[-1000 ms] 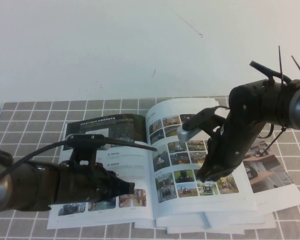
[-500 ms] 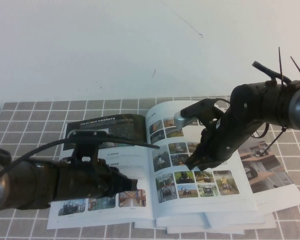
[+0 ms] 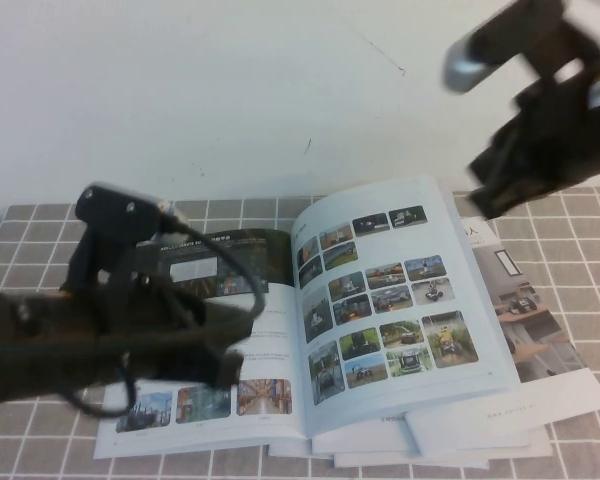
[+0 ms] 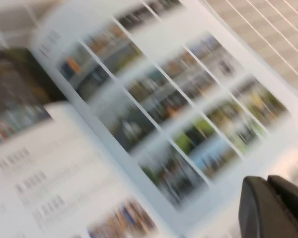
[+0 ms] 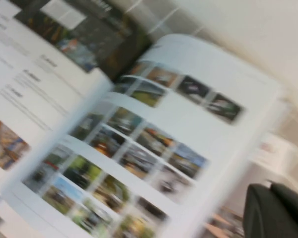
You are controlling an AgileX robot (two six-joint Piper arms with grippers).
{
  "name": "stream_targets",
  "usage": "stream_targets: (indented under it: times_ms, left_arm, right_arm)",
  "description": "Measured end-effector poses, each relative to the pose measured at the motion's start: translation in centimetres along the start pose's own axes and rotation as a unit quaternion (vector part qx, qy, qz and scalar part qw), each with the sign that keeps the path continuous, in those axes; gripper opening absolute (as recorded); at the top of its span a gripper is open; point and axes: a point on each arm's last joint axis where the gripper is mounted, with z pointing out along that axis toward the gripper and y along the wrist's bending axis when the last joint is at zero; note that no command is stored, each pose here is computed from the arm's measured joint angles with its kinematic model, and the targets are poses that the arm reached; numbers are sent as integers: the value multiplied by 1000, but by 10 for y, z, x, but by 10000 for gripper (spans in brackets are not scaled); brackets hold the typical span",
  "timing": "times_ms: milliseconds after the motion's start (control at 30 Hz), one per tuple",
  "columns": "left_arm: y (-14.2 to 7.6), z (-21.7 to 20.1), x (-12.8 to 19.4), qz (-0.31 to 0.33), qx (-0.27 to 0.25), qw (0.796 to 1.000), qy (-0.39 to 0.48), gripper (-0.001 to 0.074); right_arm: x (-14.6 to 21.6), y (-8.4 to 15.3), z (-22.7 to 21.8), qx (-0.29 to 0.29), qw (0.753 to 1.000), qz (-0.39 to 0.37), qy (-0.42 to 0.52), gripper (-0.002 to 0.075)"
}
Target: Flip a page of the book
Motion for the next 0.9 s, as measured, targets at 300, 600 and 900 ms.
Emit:
stream_targets:
  times_ms: [300,600,900]
  left_arm:
    - [-5,-72,3,24,-53,998,-1,-2]
    - [-18,-131,0,75,-125,982,-122,-2]
    - [-19,-142,12,95,-157,969,-163,-2]
  right_arm:
    - [43,4,-121,82,996,-14,-22,-1]
    - [148,29,-144,117,992,44,-28,-1]
    - [231,54,-121,118,985,84,-90,-2]
